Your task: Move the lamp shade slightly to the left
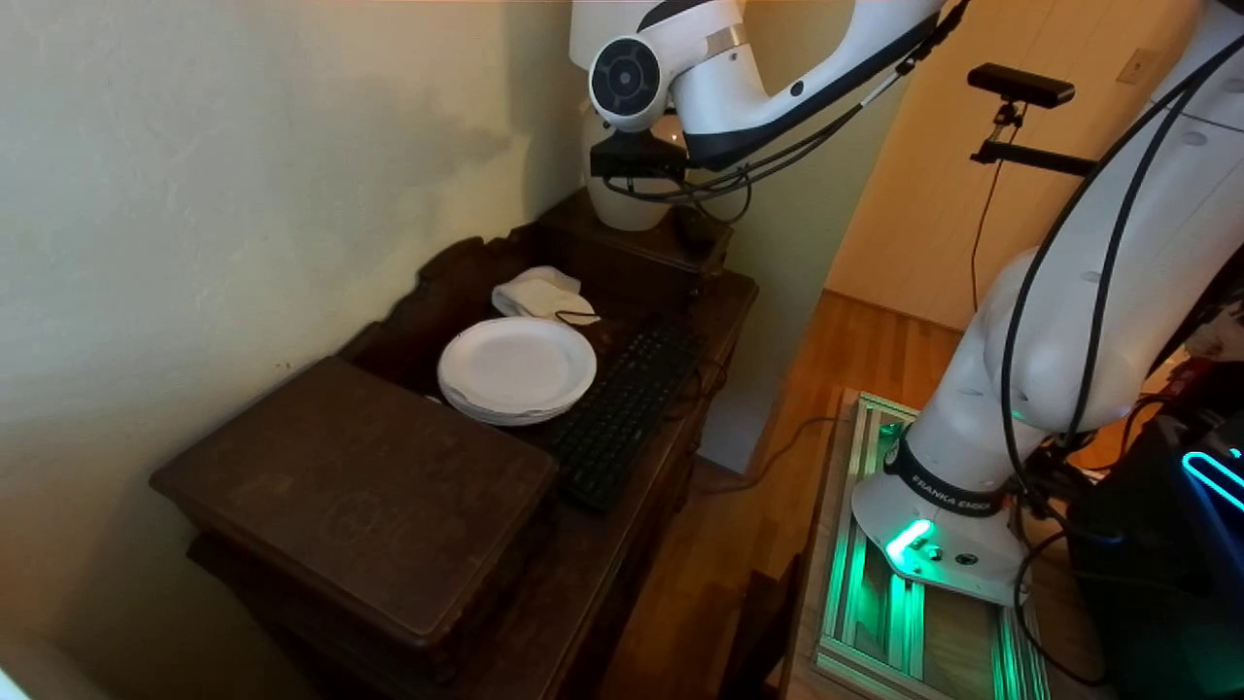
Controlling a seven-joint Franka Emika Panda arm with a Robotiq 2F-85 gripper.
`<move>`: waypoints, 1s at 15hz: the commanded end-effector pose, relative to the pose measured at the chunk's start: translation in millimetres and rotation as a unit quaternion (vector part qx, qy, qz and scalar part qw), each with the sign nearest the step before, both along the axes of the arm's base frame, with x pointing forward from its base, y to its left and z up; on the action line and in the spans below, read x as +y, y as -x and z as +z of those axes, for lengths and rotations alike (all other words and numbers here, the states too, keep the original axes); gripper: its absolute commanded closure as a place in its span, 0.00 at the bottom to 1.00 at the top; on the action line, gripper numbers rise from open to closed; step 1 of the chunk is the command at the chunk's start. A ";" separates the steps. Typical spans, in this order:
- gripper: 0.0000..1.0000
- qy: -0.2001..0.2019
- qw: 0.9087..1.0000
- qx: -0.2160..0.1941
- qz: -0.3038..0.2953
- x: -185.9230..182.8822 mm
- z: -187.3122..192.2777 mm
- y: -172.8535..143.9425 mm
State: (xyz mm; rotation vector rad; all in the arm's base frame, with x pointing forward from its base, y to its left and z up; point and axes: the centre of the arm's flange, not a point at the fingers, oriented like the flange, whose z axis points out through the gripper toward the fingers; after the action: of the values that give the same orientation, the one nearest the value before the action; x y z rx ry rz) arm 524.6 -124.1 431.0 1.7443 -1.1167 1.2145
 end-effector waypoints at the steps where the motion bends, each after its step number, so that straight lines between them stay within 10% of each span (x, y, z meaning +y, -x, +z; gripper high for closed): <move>1: 1.00 -0.003 0.999 0.022 -0.028 0.2 -5.6 14.7; 15: 1.00 0.025 0.997 -0.066 -0.029 2.9 20.2 27.3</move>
State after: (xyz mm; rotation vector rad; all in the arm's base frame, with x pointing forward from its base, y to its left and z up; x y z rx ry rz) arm 508.2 -123.8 448.2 1.6351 -1.1972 1.2752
